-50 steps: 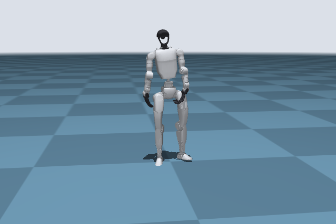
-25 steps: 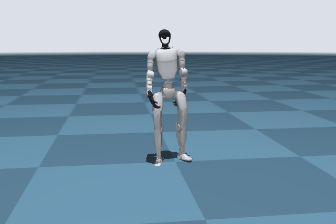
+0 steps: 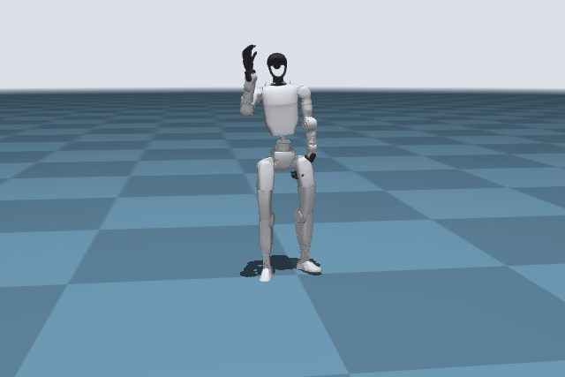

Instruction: In place motions

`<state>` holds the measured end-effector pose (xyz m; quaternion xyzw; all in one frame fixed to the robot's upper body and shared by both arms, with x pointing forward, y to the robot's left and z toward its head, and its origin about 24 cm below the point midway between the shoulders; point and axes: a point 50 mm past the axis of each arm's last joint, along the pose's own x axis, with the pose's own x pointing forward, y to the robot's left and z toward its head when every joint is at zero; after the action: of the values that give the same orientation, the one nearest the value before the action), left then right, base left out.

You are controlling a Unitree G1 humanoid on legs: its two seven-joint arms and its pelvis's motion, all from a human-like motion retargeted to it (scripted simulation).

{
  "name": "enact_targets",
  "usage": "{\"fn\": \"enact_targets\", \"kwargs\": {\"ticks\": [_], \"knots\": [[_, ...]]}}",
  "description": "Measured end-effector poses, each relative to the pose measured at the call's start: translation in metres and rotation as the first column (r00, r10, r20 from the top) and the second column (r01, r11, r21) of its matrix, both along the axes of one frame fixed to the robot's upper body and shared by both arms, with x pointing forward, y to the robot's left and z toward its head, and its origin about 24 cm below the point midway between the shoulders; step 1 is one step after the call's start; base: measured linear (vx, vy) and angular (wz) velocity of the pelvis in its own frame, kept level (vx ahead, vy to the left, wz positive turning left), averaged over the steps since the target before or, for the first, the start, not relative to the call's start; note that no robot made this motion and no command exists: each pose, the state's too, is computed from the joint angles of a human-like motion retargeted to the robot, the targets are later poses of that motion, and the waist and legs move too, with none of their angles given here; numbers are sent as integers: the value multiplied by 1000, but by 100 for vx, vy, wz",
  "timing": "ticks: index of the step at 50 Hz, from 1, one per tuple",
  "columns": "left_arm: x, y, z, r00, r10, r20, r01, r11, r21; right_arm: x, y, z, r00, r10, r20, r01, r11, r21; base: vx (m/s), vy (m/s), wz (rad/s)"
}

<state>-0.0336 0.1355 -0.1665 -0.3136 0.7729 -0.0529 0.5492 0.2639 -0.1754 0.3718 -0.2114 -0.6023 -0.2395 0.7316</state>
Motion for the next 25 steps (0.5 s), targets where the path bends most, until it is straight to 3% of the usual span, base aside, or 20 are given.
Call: {"fn": "enact_targets", "kwargs": {"ticks": [1, 3, 5, 7, 10, 14, 19, 21, 25], "knots": [[-5, -1, 1, 1000, 8, -24, -8, 1000, -8, 23, 4, -2, 969, 1, -247, -17, 998, -61, 0, 0, 0], [-14, -2, 3, 997, 23, -71, -24, 999, -21, 58, 11, -19, 729, 34, -683, -190, 969, -155, 6, -1, -4], [-21, 0, 5, 994, 38, -105, -41, 999, -29, 72, 18, -40, 484, 98, -870, -394, 912, -117, 6, -4, 17], [-23, 2, 6, 991, 57, -119, -61, 998, -26, 67, 22, -38, 541, 201, -817, -468, 879, -93, 5, -5, 30], [-22, 4, 6, 988, 99, -120, -100, 995, -3, 45, 12, -28, 779, 271, -565, -376, 924, -75, 4, -1, 27], [-12, 1, 3, 983, 157, -94, -156, 988, 17, 8, -16, -35, 969, 109, -223, -110, 994, 6, 0, 0, 0], [3, -3, 2, 983, 179, -45, -180, 984, -6, -45, -29, -65, 984, -52, 172, 48, 998, 32, 0, 0, 0], [7, -3, 1, 985, 172, -28, -172, 985, -12, -51, -29, -86, 978, -111, 178, 111, 994, 10, 0, 0, 0], [13, -4, 0, 990, 139, -2, -139, 990, -15, -41, -32, -139, 972, -237, 6, 237, 971, -25, 0, 0, 0]]}}
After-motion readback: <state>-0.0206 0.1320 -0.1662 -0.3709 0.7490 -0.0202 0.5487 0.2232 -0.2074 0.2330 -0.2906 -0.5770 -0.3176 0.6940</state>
